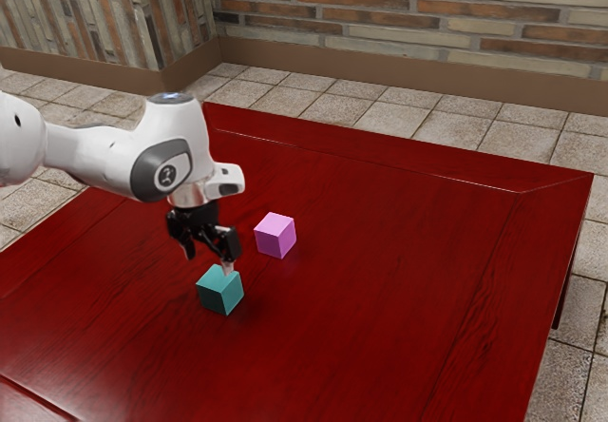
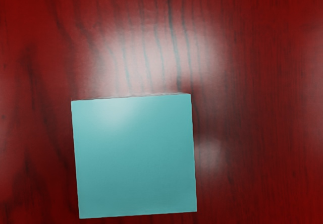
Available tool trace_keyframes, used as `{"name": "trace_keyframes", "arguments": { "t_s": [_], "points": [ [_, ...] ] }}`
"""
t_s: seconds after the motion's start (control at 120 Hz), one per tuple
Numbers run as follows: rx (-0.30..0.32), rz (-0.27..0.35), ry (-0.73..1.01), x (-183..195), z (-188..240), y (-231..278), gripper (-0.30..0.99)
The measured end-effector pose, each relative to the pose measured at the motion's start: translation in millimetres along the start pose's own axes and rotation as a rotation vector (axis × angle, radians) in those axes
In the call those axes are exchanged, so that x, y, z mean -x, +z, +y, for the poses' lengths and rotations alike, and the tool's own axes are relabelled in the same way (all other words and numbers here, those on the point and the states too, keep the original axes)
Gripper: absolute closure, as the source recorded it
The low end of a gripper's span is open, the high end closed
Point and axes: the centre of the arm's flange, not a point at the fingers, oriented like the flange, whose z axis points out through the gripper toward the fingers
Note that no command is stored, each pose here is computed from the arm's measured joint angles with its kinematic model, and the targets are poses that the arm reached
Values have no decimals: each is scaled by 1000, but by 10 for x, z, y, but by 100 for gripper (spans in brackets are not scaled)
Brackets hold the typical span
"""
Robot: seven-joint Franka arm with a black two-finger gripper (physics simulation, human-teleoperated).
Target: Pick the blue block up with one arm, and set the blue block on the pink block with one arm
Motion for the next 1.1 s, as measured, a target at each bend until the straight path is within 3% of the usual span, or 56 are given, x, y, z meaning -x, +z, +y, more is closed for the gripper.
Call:
{"name": "trace_keyframes", "arguments": {
  "t_s": [0.475, 1.1],
  "points": [
    [28, -24, -2, -108, -17, 524, 0],
    [27, -17, -9, -211, -182, 818, 0]
  ]
}}
